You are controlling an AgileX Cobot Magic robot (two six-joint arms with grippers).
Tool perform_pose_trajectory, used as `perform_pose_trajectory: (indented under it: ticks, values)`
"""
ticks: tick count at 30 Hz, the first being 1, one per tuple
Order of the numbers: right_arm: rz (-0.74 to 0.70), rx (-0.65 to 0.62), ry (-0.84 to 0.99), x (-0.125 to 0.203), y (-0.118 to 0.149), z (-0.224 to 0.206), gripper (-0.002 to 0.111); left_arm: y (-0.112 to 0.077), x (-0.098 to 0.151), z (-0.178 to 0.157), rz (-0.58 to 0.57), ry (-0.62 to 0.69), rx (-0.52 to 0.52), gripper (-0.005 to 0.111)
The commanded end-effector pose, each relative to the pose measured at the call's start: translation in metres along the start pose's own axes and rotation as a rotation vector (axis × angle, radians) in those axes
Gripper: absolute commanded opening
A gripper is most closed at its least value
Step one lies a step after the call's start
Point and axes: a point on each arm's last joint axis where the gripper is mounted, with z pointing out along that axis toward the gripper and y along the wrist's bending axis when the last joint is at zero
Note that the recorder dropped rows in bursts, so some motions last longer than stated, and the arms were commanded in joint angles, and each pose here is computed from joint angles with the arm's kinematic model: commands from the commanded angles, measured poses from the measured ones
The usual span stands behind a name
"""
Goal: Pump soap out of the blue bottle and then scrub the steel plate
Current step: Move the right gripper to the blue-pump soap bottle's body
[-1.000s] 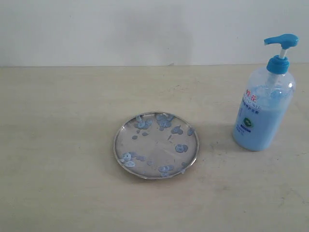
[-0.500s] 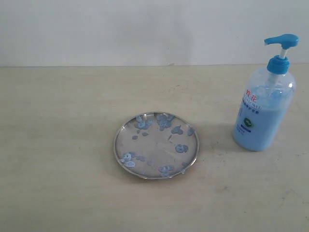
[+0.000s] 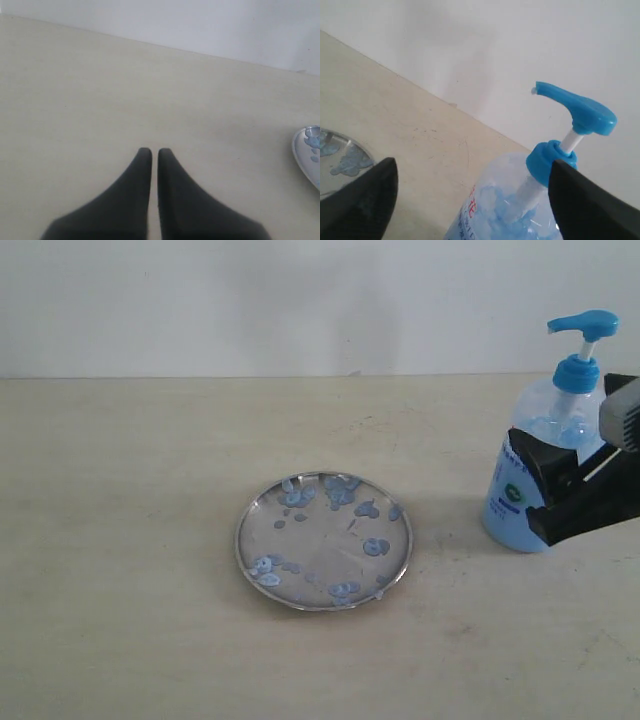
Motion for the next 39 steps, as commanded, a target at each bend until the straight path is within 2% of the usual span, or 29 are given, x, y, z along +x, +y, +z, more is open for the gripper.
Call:
perform_pose_trajectory:
  ticks: [1,7,13,15,17,18,23,32,35,39]
  values:
    - [0.004,0.015,-0.026,-0.004,-0.002,0.004,0.068,-0.001,-0.001,0.0,0.004,-0.018,0.01,0.004]
    - [0.004,0.015,-0.026,-0.004,-0.002,0.004,0.068,-0.001,-0.001,0.0,0.004,-0.018,0.01,0.004]
    - [0.132,0.012,-0.022,-0.003,-0.001,0.004,0.068,-0.001,-0.001,0.0,0.004,-0.018,0.01,0.004]
    - [0.149,0.001,0.006,-0.001,0.0,0.004,0.079,-0.001,-0.001,0.0,0.004,-0.018,0.01,0.004]
    - [0.166,-0.004,0.047,0.003,0.001,0.004,0.102,-0.001,-0.001,0.0,0.004,-0.018,0.01,0.004]
    - [0.177,-0.004,0.067,0.005,0.001,0.004,0.105,-0.001,-0.001,0.0,0.004,-0.018,0.01,0.004]
    - [0.244,-0.024,0.129,0.01,0.003,0.004,0.105,-0.001,-0.001,0.0,0.004,-0.018,0.01,0.004]
    - [0.236,-0.021,0.123,0.01,0.003,0.004,0.105,0.0,-0.001,0.0,0.004,-0.015,0.009,0.004]
    - [0.175,0.005,0.117,0.009,0.0,0.004,0.105,0.0,-0.001,0.0,0.004,-0.015,0.009,0.004]
    - [0.075,0.104,0.122,0.011,-0.009,0.004,0.105,0.0,0.0,0.0,0.004,-0.011,0.009,0.004]
